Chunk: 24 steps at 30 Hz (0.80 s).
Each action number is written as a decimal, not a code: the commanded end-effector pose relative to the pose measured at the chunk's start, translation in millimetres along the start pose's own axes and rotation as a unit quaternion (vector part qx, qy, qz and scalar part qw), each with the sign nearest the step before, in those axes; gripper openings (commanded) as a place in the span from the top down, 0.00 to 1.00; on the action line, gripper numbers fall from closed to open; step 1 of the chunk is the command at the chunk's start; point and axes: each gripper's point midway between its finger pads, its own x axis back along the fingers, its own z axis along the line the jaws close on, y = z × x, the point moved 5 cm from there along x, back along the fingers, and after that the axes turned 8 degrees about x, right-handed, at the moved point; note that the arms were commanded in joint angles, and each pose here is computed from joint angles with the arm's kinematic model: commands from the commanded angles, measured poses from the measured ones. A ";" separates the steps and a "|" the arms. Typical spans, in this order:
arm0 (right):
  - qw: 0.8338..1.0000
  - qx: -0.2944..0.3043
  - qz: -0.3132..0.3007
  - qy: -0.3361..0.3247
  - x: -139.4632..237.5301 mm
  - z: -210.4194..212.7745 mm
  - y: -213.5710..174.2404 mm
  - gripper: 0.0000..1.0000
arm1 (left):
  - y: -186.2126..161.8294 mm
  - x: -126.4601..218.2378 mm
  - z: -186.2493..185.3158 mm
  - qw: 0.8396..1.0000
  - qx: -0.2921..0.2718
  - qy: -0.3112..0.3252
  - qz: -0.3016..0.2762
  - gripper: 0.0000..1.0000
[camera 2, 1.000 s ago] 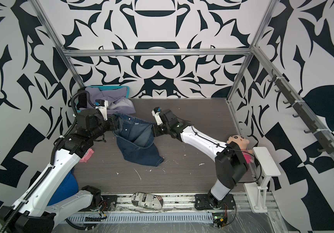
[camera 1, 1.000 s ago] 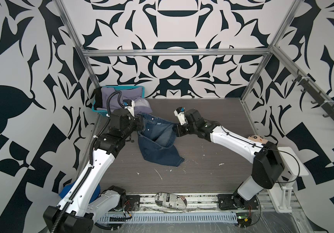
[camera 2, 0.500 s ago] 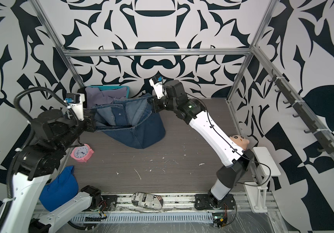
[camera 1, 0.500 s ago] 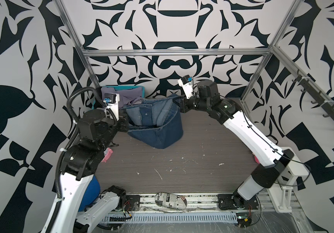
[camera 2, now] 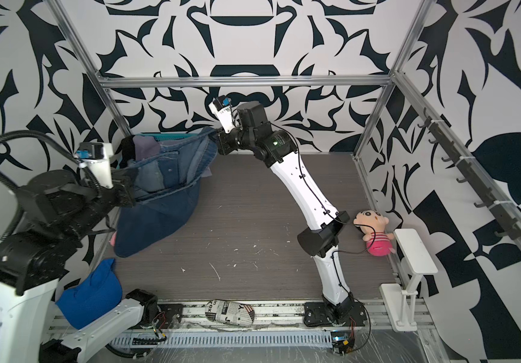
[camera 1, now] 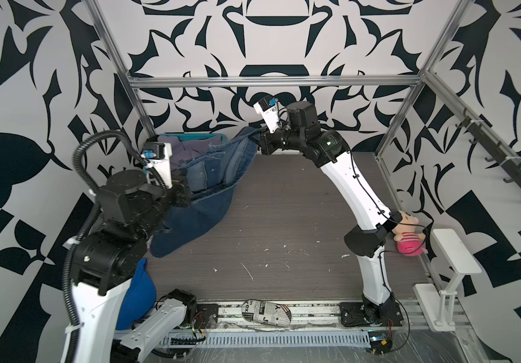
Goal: Fold and stack the skirts
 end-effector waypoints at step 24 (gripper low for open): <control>0.959 -0.203 0.181 -0.084 36.0 -65.6 -187.4 0.25 | -156.1 -116.5 -13.3 0.970 0.132 -0.047 0.198 0.28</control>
